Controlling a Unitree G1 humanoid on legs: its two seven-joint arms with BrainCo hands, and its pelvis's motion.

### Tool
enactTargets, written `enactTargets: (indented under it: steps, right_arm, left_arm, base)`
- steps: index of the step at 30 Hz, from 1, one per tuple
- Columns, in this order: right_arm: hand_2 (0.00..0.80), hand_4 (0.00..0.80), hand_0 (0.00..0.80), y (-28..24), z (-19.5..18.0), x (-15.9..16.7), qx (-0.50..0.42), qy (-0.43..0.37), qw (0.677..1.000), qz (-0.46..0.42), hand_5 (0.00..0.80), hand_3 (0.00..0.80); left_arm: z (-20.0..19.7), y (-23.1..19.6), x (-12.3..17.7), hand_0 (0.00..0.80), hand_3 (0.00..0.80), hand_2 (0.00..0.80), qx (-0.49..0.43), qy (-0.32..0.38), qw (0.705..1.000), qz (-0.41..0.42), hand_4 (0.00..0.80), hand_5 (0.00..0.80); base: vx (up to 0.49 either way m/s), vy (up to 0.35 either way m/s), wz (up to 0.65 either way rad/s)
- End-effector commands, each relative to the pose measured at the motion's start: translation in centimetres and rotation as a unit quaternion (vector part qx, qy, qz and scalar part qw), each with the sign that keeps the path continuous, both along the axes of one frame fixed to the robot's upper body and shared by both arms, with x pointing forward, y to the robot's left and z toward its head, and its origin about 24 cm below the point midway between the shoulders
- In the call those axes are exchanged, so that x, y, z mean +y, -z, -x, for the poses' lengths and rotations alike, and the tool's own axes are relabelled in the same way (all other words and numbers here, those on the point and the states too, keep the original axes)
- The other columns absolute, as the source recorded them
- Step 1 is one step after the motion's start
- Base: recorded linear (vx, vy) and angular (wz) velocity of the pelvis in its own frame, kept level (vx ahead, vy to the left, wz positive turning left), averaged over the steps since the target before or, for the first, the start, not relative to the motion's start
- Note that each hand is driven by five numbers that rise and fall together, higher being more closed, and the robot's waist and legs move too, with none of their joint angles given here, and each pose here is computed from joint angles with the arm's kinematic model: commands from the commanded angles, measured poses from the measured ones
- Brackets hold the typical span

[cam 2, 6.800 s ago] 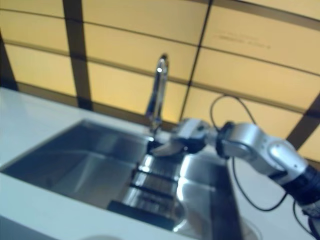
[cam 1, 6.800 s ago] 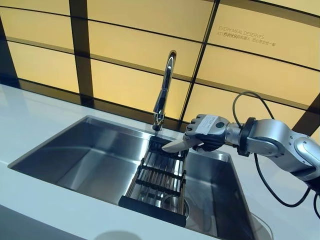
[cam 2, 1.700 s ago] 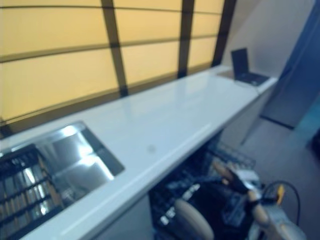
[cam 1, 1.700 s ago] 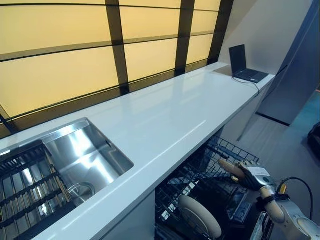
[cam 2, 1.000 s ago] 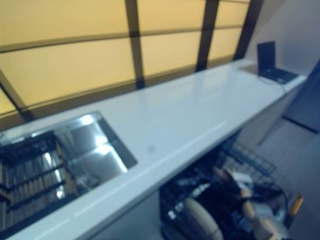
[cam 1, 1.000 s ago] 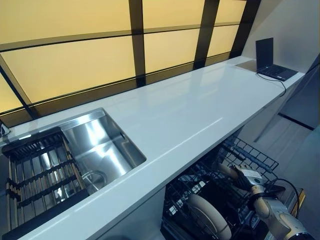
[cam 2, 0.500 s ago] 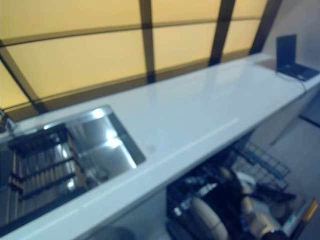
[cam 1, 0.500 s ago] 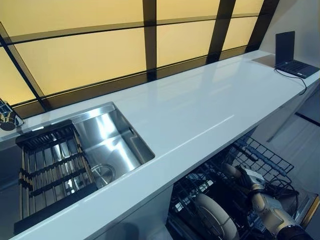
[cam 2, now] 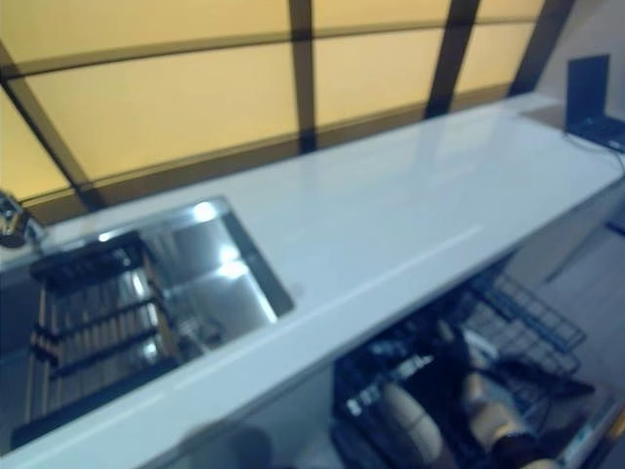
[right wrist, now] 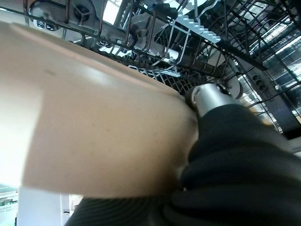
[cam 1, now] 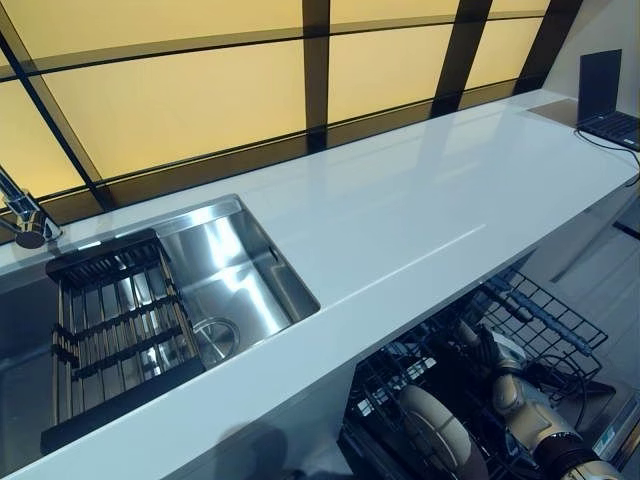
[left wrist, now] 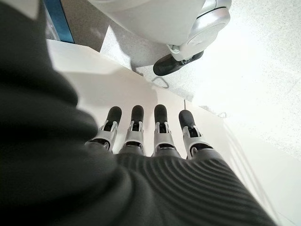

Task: Take plates into dishwasher

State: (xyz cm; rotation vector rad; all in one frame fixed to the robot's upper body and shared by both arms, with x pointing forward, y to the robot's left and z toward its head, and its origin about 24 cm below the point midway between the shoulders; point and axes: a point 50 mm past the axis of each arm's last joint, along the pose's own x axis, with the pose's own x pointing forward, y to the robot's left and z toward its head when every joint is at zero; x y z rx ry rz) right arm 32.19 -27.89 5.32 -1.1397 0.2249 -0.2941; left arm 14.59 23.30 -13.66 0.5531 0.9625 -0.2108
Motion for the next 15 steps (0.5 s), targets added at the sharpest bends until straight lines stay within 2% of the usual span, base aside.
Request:
enactTargets:
  steps: [1, 15]
  right_arm:
    - [0.8, 0.8, 0.8, -1.6, -1.3, 0.4, -0.027, -0.002, 1.0, 0.002, 0.8, 0.8]
    - [0.8, 0.8, 0.8, 0.0, -1.3, 0.4, 0.011, 0.015, 1.0, -0.015, 0.8, 0.8]
  left_arm:
    - [-1.1, -0.3, -0.2, 0.0, 0.0, 0.0, -0.006, 0.041, 0.999, -0.012, 0.0, 0.0]
    - [-1.9, -0.7, -0.2, 0.0, 0.0, 0.0, -0.012, 0.053, 0.998, -0.014, 0.0, 0.0]
  base:
    - [0.0, 0.0, 0.0]
    - [0.0, 0.0, 0.0]
